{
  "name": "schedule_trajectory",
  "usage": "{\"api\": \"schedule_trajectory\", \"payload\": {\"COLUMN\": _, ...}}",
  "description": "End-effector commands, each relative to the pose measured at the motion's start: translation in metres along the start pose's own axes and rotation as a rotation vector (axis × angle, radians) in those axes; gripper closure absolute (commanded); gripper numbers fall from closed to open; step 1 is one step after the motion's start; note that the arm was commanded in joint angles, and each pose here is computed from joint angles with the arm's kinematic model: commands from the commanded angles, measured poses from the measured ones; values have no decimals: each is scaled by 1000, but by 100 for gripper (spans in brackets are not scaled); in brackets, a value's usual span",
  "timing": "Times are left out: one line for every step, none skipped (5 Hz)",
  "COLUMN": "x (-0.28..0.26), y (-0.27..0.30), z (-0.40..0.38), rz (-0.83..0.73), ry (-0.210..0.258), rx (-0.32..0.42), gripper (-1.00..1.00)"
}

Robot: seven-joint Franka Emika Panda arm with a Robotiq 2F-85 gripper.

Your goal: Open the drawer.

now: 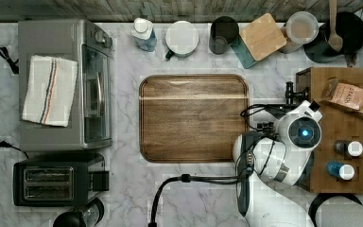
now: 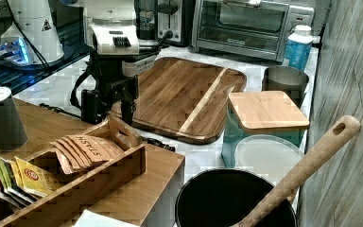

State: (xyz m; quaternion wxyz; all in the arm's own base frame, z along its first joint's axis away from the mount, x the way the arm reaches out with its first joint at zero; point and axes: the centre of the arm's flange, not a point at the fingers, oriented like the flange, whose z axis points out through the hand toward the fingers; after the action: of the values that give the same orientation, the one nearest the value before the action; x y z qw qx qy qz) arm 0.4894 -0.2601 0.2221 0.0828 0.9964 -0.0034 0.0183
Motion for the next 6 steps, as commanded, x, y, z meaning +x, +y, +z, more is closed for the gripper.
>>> {"api": "schedule_trajectory", "payload": {"x": 10, "y": -13, "z": -28, "rz": -37, "ry": -7, "rx": 191, "gripper": -100}}
{"api": "schedule_trajectory", "payload": {"x": 9, "y": -37, "z": -32, "rz": -79, "ry": -33, "rx": 228, "gripper": -100}}
{"api": "schedule_trajectory", "payload": {"x": 6, "y": -72, "z": -36, "rz": -64, "ry": -29, "rx": 255, "gripper": -100}}
{"api": "schedule_trajectory", "payload": {"x": 4, "y": -117, "z": -42, "rz": -50, "ry": -8, "rx": 256, "gripper": -100}}
{"api": "schedule_trajectory", "payload": {"x": 2, "y": -158, "z": -46, "rz": -52, "ry": 16, "rx": 260, "gripper": -100}}
{"api": "schedule_trajectory", "payload": {"x": -3, "y": -200, "z": -53, "rz": -92, "ry": 34, "rx": 258, "gripper": -100}}
